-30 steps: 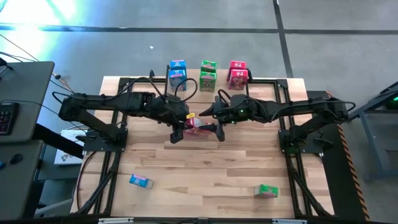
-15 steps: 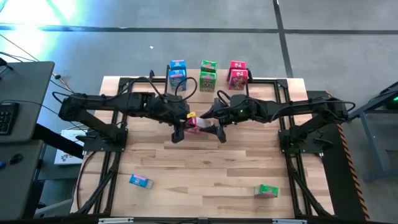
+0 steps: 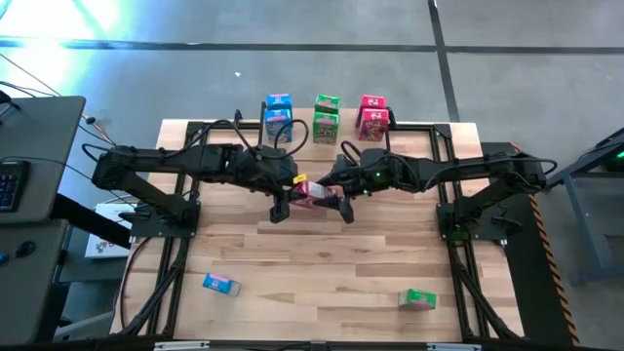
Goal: Stack cereal on shelf
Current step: Put the red cereal box aligned with the other red cereal boxes on the shelf
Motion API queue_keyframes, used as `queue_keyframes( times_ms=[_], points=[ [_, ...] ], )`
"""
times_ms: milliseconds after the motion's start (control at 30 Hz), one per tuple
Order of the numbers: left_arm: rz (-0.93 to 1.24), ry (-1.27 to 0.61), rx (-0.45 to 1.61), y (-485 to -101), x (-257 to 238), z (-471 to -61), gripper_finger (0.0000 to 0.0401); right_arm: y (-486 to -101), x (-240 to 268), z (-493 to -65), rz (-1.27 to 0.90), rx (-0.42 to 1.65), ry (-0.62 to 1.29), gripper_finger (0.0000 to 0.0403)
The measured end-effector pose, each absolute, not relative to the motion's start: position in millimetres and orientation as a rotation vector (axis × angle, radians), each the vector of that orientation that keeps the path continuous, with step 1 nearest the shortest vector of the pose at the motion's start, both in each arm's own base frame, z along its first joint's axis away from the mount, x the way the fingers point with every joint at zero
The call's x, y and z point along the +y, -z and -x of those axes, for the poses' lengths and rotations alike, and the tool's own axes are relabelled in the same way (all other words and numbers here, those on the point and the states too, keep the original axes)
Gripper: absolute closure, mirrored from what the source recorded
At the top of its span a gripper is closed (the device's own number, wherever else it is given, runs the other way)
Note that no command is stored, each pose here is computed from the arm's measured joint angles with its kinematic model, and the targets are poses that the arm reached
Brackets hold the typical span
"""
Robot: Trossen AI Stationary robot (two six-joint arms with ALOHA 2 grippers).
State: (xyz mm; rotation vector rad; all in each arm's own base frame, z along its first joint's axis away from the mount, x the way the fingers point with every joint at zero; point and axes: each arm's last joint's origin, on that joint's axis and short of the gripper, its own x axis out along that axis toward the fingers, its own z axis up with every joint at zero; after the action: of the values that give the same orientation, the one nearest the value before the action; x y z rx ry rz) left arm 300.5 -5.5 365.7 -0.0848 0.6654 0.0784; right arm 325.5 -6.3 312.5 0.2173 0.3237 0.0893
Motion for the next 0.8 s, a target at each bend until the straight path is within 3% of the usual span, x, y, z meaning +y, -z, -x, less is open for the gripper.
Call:
queue_keyframes(
  times_ms=[300, 600, 800],
  points=[
    [0.093, -0.078, 0.665, -365.7, -5.6, -300.7, 0.0286, -312.0, -6.3, -325.3, -0.237, 0.33, -0.086, 0.0214],
    [0.097, -0.078, 0.653, -366.3, -5.7, -301.4, 0.0284, -312.4, -6.2, -325.0, -0.256, 0.331, -0.087, 0.0217],
    [0.116, -0.088, 0.641, -367.2, -5.5, -302.1, 0.0247, -312.6, -6.4, -325.0, -0.256, 0.328, -0.081, 0.0217]
  ],
)
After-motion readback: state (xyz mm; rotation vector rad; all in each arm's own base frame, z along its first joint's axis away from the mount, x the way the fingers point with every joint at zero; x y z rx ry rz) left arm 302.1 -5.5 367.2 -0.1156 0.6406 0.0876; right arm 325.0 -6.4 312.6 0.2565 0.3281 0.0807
